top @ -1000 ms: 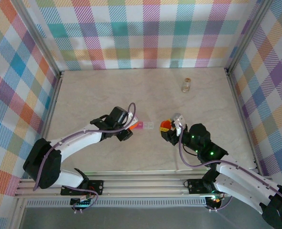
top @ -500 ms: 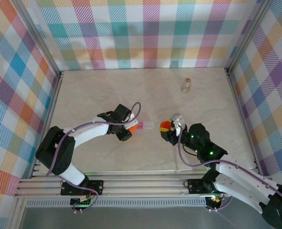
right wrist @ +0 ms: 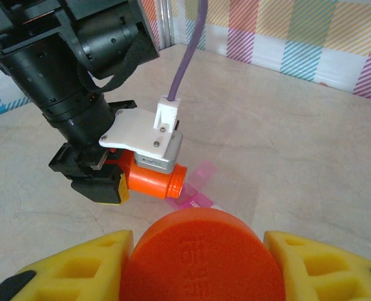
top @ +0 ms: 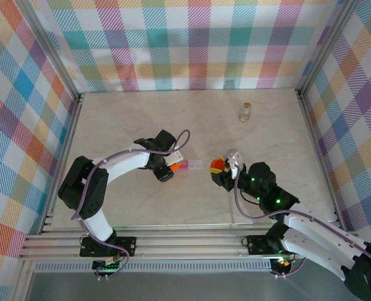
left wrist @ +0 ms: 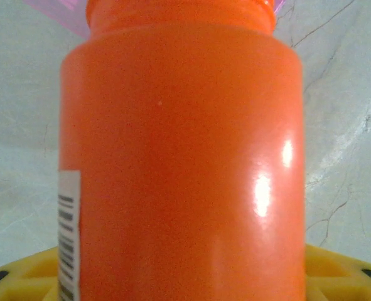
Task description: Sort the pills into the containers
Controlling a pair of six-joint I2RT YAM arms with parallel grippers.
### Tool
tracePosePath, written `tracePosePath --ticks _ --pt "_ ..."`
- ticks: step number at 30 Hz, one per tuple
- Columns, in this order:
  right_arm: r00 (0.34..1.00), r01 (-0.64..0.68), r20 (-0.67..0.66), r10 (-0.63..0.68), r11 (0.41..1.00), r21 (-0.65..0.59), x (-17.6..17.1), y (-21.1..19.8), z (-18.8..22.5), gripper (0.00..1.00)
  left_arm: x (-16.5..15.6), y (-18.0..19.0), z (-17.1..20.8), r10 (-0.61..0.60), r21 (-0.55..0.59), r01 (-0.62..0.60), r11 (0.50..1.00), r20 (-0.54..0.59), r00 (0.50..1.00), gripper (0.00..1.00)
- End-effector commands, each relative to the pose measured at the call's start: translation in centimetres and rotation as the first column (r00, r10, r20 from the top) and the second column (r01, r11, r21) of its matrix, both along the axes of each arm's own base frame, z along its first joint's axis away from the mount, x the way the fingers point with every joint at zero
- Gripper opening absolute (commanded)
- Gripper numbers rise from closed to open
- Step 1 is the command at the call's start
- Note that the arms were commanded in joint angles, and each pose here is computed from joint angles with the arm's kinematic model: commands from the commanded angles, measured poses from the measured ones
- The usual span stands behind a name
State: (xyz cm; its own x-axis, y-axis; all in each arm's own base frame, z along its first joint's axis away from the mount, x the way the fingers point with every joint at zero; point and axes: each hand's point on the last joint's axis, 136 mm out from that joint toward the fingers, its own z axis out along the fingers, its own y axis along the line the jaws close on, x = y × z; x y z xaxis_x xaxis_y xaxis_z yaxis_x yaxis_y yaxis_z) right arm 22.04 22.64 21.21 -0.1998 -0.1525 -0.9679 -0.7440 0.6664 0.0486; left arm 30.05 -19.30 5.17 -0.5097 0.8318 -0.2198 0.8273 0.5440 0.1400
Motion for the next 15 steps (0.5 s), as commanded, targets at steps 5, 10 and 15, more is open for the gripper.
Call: tracePosePath --ticks 5,10,15 --pt "1.0 -0.005 0.007 0.005 0.999 0.034 0.07 0.15 1.32 0.18 -0.39 1.2 -0.11 -0.025 0.095 0.032 0.995 -0.081 0.996 0.0" --pt "1.0 -0.008 0.006 0.008 0.999 0.036 0.04 0.2 1.4 0.18 -0.35 1.3 0.13 -0.029 0.119 0.041 0.992 -0.106 0.994 0.0" --pt "1.0 -0.01 0.002 0.01 0.999 0.036 0.0 0.23 1.38 0.18 -0.36 1.45 0.58 -0.038 0.141 0.055 0.988 -0.123 0.992 0.0"
